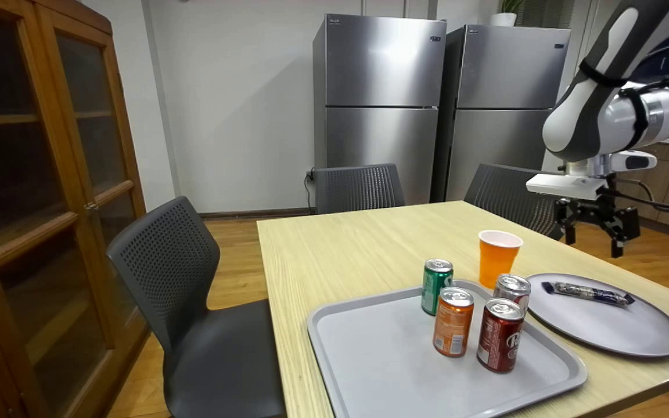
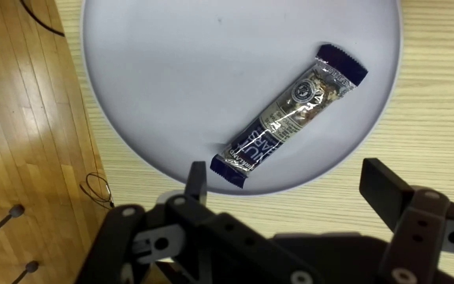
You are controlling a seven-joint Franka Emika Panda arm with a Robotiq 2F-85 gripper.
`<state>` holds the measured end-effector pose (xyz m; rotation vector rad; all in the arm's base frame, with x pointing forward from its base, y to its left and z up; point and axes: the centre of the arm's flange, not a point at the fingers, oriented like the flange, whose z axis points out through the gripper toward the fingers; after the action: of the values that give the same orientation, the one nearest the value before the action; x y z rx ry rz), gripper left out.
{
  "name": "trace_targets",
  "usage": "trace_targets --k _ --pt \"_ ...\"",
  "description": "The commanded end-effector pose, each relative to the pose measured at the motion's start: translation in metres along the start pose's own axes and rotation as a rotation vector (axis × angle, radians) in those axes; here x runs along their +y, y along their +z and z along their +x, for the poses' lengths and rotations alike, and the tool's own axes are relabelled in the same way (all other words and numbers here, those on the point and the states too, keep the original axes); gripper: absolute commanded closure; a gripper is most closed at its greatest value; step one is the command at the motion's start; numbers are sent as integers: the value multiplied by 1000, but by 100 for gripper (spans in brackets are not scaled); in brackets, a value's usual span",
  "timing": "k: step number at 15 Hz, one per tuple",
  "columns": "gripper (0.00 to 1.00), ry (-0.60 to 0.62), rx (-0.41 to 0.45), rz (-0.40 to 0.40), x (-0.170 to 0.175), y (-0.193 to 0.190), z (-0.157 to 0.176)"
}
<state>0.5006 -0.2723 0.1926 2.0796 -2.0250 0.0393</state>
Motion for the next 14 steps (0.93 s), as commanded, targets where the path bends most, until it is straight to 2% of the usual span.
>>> trace_targets --k 1,8,14 --pt "0 58 0 25 -26 18 10" --pt "0 113 -24 27 -49 53 13" --pt "0 118 -6 2 -50 75 15"
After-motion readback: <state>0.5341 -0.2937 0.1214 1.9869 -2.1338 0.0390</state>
